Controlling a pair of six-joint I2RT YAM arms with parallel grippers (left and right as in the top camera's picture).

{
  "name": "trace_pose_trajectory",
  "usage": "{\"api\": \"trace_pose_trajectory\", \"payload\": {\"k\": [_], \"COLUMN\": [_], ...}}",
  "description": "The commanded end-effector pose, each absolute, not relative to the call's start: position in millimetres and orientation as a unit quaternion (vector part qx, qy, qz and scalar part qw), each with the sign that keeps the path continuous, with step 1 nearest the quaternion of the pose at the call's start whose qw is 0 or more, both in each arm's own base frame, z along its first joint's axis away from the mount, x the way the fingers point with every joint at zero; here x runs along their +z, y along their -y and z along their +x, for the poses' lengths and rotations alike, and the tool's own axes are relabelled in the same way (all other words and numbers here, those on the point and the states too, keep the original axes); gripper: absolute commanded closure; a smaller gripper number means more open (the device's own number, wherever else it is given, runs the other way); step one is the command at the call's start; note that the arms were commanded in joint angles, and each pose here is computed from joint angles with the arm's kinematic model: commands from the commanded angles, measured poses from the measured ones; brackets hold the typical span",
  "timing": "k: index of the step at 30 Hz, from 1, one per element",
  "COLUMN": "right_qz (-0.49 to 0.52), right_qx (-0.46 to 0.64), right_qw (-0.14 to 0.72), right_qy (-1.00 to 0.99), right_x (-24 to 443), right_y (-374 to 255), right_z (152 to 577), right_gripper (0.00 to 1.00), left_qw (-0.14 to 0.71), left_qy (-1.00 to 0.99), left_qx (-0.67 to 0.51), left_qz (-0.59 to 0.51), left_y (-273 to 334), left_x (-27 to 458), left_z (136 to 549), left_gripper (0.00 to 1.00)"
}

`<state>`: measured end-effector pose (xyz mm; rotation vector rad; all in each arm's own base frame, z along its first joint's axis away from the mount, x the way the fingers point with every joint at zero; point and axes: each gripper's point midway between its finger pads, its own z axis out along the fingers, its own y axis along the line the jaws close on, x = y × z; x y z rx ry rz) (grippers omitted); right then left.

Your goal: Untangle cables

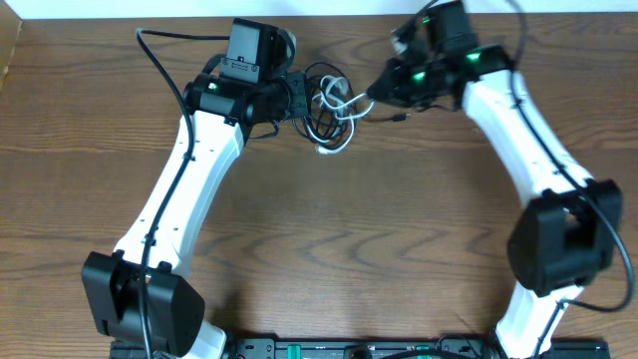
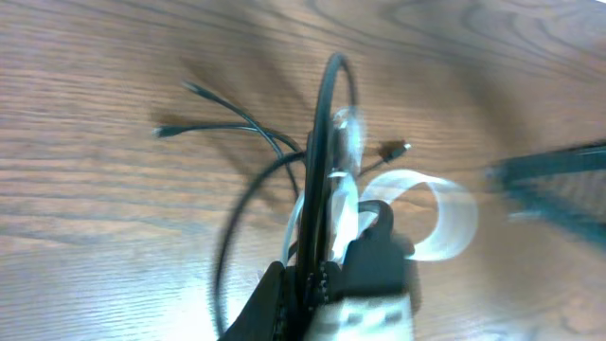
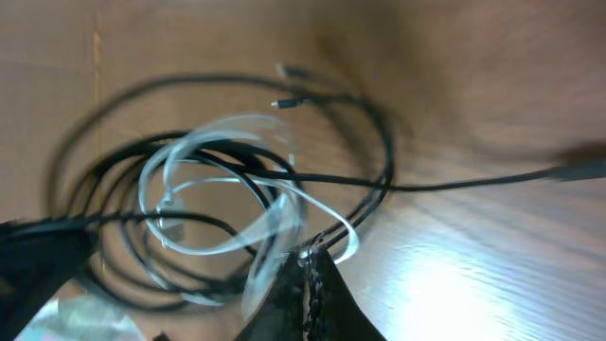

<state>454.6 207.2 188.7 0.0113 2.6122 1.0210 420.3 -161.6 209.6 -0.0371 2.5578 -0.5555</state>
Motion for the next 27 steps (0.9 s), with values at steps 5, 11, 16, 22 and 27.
{"api": "trace_pose_trajectory", "payload": {"k": [5, 11, 16, 22, 27], "right_qz": [-0.03, -0.021, -0.036, -0.068, -0.046], "right_qx": [0.393, 0.395, 0.4, 0.406, 0.388], "right_qw": [0.247, 0.261, 0.23, 0.168, 0.119], "right_qy": [-0.885, -0.881, -0.886, -0.896, -0.913], "right_x": [259.6, 270.7, 252.5, 222.6, 198.6], "right_y": [-161.5, -147.2, -171.3, -220.4, -235.1], "right_z": [451.6, 452.0, 448.2, 428.7, 416.1], "right_gripper": [0.99, 0.99, 0.87, 0.62, 0.55], "left_qw": [0.257, 0.254, 0.254, 0.259, 0.259], "left_qy": [-0.949, -0.946, -0.926, -0.917, -0.917], "left_qx": [-0.183, -0.201, -0.276, -0.3, -0.3], "left_qz": [-0.029, -0.022, 0.035, 0.051, 0.051], "left_y": [151.7, 158.3, 186.8, 195.1, 195.1], "left_x": [200.0, 202.4, 216.9, 223.8, 223.8], "left_z": [425.8, 424.9, 421.0, 421.5, 421.5], "left_gripper": [0.93, 0.93, 0.92, 0.93, 0.93]}}
